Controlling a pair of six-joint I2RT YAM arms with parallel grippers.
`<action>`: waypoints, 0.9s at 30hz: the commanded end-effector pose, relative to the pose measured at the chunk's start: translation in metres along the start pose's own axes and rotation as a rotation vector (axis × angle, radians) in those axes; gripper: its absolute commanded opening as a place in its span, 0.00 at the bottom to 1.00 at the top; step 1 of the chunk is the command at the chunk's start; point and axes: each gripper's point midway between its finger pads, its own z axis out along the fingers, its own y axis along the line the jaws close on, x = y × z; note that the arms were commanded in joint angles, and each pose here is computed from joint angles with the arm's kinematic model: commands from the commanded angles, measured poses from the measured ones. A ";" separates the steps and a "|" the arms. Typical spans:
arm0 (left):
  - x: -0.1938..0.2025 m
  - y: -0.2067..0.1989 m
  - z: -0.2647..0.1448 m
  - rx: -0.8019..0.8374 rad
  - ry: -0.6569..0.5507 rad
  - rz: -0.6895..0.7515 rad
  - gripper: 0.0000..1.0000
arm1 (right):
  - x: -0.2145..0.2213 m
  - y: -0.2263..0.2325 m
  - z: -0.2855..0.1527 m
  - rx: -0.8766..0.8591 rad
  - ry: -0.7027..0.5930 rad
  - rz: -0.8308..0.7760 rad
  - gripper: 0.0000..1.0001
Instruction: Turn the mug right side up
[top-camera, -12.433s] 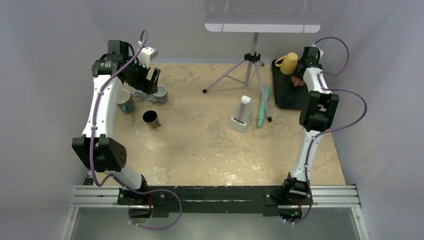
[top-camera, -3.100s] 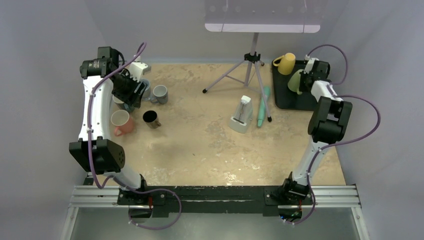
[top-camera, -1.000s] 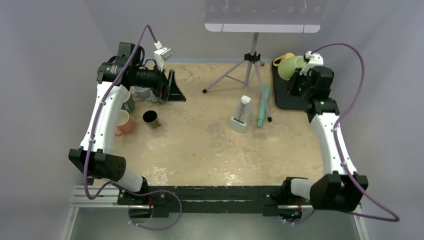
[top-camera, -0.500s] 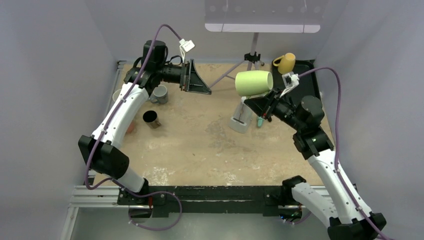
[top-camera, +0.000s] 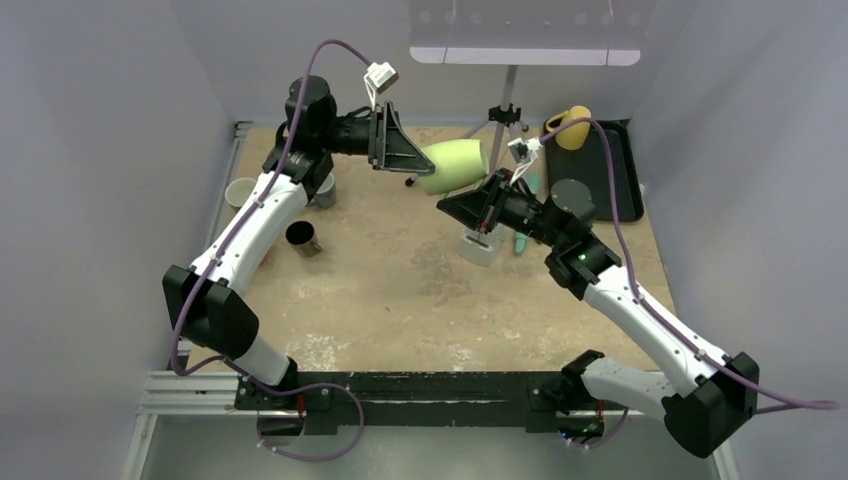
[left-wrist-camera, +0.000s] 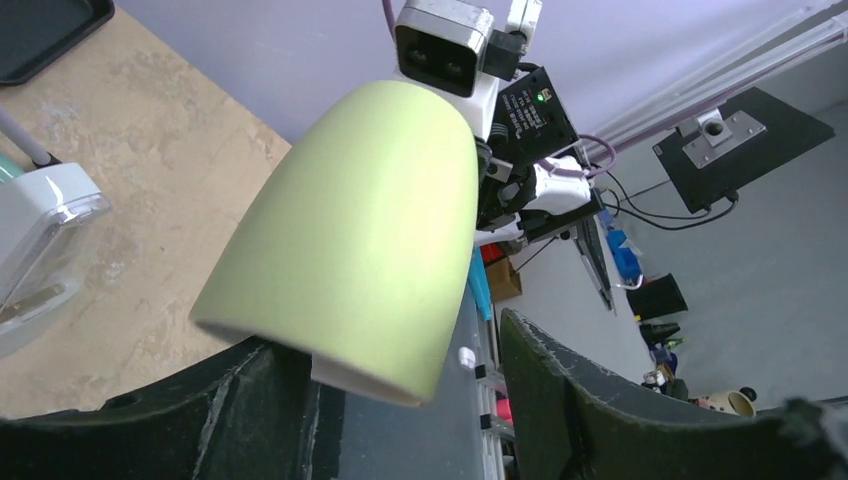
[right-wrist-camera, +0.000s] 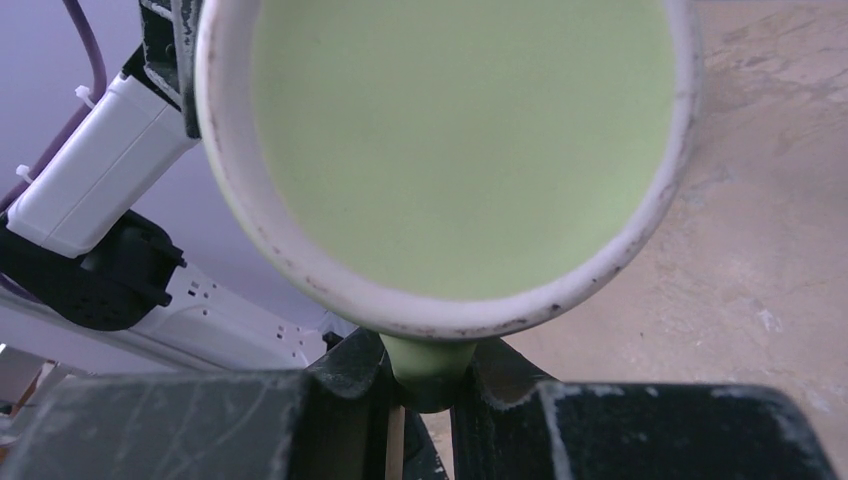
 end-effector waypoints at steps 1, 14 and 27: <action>-0.002 -0.024 0.000 0.054 0.004 0.058 0.65 | -0.052 0.060 0.014 -0.181 -0.147 -0.099 0.00; 0.018 0.048 -0.056 -0.482 0.115 0.258 0.00 | -0.017 -0.004 0.038 0.072 0.062 -0.144 0.69; 0.127 0.221 -0.181 -1.122 0.895 0.323 0.00 | -0.062 -0.115 -0.040 0.813 0.060 -0.337 0.92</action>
